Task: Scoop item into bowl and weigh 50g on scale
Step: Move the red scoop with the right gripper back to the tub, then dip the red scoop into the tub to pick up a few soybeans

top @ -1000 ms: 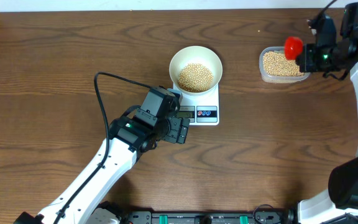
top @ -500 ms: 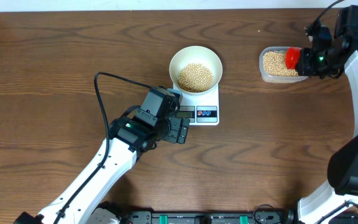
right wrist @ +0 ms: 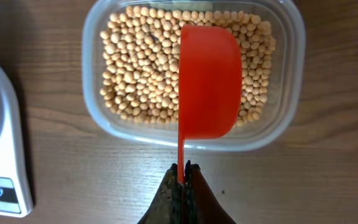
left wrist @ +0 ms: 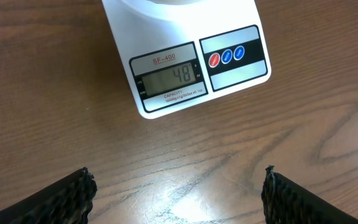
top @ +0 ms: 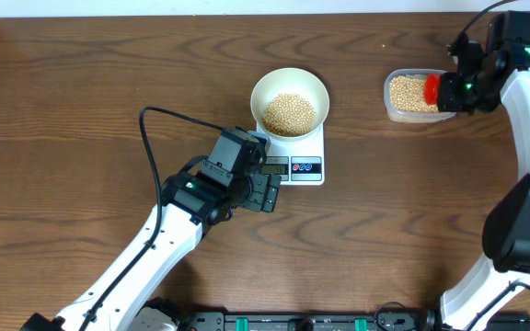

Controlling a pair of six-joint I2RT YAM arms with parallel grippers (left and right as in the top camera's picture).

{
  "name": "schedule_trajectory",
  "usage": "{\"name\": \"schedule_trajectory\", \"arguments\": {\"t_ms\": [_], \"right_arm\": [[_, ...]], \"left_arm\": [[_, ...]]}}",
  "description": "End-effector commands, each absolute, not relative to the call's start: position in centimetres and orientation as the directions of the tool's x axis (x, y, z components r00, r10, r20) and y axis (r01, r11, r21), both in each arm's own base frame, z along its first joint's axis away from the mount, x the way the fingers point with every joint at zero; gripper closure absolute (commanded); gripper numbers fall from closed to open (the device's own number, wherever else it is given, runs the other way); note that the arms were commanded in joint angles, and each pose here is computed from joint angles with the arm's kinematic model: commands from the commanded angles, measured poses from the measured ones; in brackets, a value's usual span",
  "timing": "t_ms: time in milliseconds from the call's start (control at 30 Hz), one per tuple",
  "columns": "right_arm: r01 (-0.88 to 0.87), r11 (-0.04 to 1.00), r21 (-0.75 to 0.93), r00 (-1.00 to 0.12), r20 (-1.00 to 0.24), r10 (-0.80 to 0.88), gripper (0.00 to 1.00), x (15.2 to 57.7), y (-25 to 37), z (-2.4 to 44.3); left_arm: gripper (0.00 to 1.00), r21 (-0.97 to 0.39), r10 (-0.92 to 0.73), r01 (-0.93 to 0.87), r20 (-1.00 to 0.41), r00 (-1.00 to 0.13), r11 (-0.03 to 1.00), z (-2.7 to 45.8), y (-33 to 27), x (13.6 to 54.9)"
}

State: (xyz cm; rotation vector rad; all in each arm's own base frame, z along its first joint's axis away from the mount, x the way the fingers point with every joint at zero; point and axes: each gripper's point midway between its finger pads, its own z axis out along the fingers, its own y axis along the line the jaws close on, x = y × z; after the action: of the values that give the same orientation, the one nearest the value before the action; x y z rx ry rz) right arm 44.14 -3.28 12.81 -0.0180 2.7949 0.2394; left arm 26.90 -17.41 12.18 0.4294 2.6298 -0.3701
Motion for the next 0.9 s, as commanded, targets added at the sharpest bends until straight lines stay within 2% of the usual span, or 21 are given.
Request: {"name": "schedule_trajectory", "arguments": {"t_ms": [0,333,867], "right_arm": [[-0.027,0.985,0.173,-0.952,-0.305,0.028,0.99,44.7,-3.2,11.3],[-0.043,0.966,0.254,-0.962,-0.272,0.029,0.99,45.2,-1.7,9.0],[-0.035,0.973,0.228,-0.917,-0.394,0.059,0.99,44.9,-3.5,14.9]], "left_arm": [[0.12,-0.17,0.24,0.353,-0.466,-0.851,0.92,11.9,-17.2,27.0],[0.12,-0.17,0.24,0.352,-0.466,-0.851,0.92,11.9,-17.2,27.0],[0.12,-0.17,0.24,0.352,-0.466,-0.851,0.92,11.9,-17.2,27.0]]}}
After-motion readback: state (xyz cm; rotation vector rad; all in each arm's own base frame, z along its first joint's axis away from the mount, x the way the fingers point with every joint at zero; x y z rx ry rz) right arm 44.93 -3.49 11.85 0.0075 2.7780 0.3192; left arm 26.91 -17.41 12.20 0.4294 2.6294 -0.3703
